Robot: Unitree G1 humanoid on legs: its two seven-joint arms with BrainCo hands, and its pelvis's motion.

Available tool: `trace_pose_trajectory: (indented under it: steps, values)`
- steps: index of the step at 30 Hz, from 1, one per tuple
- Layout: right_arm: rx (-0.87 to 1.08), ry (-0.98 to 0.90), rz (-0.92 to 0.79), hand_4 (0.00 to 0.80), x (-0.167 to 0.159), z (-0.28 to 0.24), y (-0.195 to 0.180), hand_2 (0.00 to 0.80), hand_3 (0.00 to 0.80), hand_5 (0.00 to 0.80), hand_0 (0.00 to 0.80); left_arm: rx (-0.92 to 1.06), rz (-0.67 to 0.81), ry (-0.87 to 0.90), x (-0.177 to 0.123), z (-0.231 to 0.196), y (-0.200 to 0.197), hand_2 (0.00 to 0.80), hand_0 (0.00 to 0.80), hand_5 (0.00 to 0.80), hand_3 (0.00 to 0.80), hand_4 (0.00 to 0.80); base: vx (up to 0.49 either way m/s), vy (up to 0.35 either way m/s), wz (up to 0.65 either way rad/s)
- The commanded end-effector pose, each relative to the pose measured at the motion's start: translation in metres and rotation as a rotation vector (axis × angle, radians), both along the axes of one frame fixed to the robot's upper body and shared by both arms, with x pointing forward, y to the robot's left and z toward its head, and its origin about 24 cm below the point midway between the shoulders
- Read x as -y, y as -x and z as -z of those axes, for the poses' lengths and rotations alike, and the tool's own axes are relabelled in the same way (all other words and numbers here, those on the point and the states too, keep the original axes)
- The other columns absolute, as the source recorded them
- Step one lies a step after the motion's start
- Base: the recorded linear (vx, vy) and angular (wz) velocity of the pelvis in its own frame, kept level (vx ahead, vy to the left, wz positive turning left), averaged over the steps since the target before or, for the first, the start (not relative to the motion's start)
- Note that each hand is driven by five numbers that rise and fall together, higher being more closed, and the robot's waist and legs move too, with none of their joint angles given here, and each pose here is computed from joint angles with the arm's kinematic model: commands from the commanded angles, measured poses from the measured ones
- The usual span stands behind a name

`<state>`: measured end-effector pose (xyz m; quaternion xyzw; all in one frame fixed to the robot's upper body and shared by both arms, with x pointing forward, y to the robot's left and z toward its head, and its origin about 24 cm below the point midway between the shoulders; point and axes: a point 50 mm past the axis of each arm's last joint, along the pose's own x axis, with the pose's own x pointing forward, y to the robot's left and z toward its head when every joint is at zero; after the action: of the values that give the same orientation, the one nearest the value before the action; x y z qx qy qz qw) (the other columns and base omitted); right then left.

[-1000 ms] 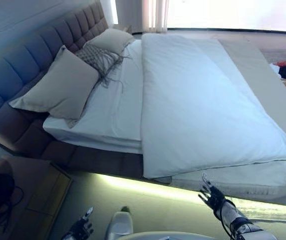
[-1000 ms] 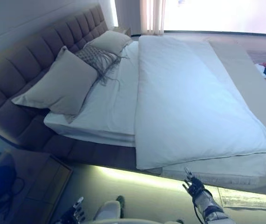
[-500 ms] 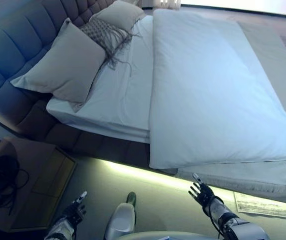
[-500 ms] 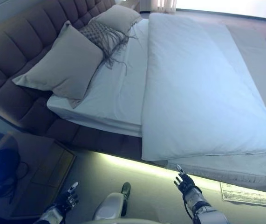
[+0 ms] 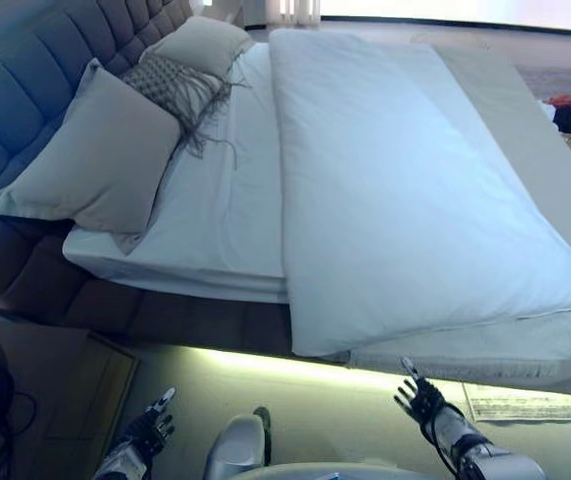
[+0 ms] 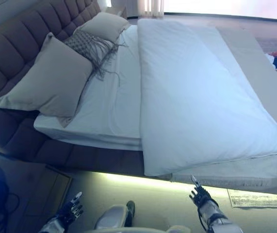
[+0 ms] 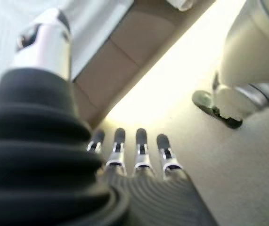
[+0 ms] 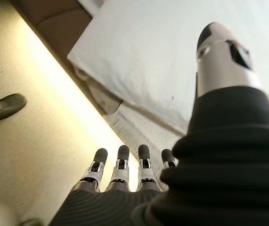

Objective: Make the bed neatly

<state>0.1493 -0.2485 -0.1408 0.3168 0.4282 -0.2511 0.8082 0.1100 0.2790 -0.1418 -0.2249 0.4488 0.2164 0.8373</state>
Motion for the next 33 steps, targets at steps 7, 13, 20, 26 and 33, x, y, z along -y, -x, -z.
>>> trace_pose_trajectory:
  steps: [7,13,20,26,33]
  values:
    - [0.263,0.091,0.234,0.000,0.024,-0.053,-0.088,0.000,0.000,0.000,0.000,0.150,-0.084,-0.018,0.007,-0.014,-0.045,0.000,0.000,0.000,0.000,0.000,-0.127,-0.239,0.21]
    - [0.258,0.154,0.287,0.000,0.043,-0.066,-0.094,0.000,0.000,0.000,0.000,0.136,-0.048,0.000,0.014,-0.009,-0.040,0.000,0.000,0.000,0.000,0.000,0.068,-0.041,-0.24]
    - [0.318,0.153,0.321,0.000,0.055,-0.088,-0.115,0.000,0.000,0.000,0.000,0.294,-0.081,0.062,0.013,-0.023,-0.064,0.000,0.000,0.000,0.000,0.000,0.003,0.010,0.00]
    - [0.379,0.132,0.312,0.000,0.073,-0.115,-0.132,0.000,0.000,0.000,0.000,0.538,-0.137,0.168,0.017,-0.056,-0.111,0.000,0.000,0.000,0.000,0.000,-0.085,-0.050,0.05]
    - [0.550,0.150,0.235,0.000,0.090,-0.158,-0.157,0.000,0.000,0.000,0.000,0.707,-0.131,0.260,0.032,-0.085,-0.143,0.000,0.000,0.000,0.000,0.000,-0.101,0.001,0.04]
